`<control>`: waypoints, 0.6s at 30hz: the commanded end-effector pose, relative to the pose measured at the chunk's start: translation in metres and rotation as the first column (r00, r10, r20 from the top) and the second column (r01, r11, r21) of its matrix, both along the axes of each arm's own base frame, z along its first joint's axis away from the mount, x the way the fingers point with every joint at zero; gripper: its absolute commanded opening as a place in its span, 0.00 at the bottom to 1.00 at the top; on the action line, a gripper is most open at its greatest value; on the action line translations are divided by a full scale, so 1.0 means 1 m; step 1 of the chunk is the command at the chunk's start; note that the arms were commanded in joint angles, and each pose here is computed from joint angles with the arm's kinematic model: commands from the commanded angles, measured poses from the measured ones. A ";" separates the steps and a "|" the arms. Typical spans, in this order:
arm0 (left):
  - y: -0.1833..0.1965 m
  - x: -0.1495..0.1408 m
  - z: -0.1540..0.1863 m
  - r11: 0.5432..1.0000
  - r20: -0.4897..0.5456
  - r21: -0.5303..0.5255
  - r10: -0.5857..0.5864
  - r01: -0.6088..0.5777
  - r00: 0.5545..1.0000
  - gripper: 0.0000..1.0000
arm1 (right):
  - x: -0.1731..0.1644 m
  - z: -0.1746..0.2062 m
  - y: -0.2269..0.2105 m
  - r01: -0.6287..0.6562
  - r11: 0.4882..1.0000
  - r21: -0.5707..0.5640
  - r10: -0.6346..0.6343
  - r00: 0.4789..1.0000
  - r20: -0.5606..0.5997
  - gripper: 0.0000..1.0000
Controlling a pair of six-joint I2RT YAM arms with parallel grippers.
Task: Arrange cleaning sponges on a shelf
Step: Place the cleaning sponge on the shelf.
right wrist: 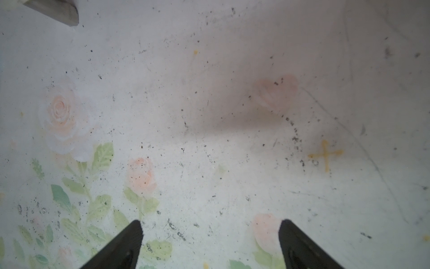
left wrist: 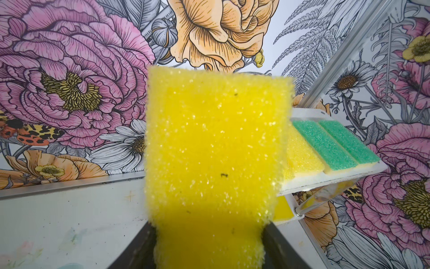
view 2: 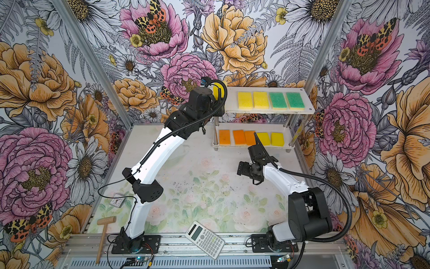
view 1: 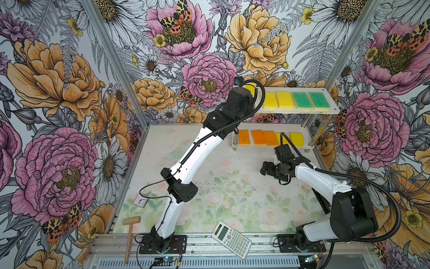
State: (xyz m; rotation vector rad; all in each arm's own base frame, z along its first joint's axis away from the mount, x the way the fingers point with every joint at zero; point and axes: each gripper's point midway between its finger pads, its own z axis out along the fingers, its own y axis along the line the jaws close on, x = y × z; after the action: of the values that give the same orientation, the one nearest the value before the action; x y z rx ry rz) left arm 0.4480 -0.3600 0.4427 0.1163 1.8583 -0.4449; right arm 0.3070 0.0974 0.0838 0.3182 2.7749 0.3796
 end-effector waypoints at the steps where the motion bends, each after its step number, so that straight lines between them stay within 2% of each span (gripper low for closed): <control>1: -0.007 0.012 0.013 0.999 0.068 -0.034 -0.019 0.021 0.997 0.59 | 0.002 0.009 0.001 0.011 1.000 0.021 -0.011 0.999 0.034 0.94; 18: -0.011 0.043 -0.007 0.997 0.069 -0.077 0.022 -0.017 0.997 0.61 | 0.001 0.009 0.001 0.013 1.000 0.026 -0.014 0.999 0.035 0.93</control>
State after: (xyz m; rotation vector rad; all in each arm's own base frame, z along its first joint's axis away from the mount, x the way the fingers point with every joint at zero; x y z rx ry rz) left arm 0.4840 -0.3727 0.4260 0.0855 1.8088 -0.4584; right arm 0.3056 0.0971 0.0848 0.3252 2.7705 0.3831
